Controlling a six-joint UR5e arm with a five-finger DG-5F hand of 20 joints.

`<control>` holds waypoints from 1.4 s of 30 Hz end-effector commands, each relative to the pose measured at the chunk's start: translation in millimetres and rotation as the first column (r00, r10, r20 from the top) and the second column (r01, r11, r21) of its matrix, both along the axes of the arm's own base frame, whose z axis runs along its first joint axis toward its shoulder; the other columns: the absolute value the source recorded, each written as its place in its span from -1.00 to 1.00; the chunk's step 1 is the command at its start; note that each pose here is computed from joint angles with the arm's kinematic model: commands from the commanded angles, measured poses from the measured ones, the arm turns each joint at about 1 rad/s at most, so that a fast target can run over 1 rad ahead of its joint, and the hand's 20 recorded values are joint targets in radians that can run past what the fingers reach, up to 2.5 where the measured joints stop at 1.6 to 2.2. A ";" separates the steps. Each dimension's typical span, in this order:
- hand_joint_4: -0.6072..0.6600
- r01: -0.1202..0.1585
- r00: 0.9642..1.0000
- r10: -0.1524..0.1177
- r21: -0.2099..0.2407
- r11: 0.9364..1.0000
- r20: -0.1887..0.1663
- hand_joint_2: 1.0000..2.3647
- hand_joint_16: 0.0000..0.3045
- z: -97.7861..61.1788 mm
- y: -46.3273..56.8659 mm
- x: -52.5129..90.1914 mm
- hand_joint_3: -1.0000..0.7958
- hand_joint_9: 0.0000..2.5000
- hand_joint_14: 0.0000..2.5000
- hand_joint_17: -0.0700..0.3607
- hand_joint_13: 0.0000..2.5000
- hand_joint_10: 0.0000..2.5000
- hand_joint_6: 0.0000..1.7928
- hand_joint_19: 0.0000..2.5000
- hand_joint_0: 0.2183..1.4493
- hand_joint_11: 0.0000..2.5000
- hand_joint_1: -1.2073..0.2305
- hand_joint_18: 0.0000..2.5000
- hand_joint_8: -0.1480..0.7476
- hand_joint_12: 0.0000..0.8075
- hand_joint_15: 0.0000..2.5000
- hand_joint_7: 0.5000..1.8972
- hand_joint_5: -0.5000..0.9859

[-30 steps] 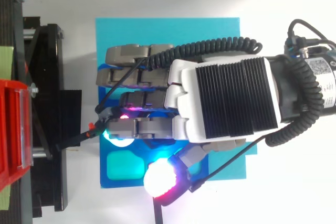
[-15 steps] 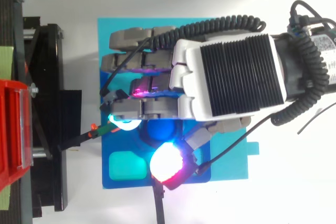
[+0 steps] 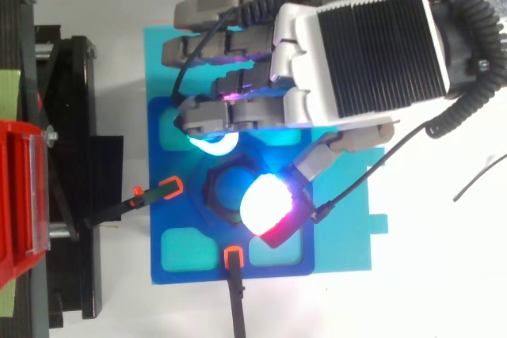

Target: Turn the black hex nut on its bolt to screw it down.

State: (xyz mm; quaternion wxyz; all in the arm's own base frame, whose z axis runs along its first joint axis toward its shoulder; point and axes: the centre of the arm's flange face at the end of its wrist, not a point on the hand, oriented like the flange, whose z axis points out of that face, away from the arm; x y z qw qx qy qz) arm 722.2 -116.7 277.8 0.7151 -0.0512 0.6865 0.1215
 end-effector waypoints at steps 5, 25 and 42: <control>0.19 -0.029 0.999 0.029 -0.003 1.000 0.027 -1.00 -0.63 20.4 -8.3 5.2 -0.44 -0.18 -0.99 -0.08 -0.53 -0.99 -0.42 -0.72 -0.58 -0.74 0.40 -0.75 0.06 0.02 -0.83 0.46 -0.32; 0.19 -0.058 0.995 0.058 0.001 0.998 0.081 -1.00 -0.63 7.9 54.9 28.8 -0.44 -0.17 -0.99 -0.09 -0.53 -0.99 -0.44 -0.72 -0.57 -0.74 0.37 -0.74 0.04 0.02 -0.84 0.33 -0.33; 0.18 -0.045 0.998 0.044 0.006 0.999 0.043 -1.00 -0.64 3.8 79.5 28.9 -0.44 -0.15 -0.99 -0.10 -0.51 -0.99 -0.44 -0.72 -0.56 -0.75 0.33 -0.73 0.03 0.00 -0.84 0.37 -0.32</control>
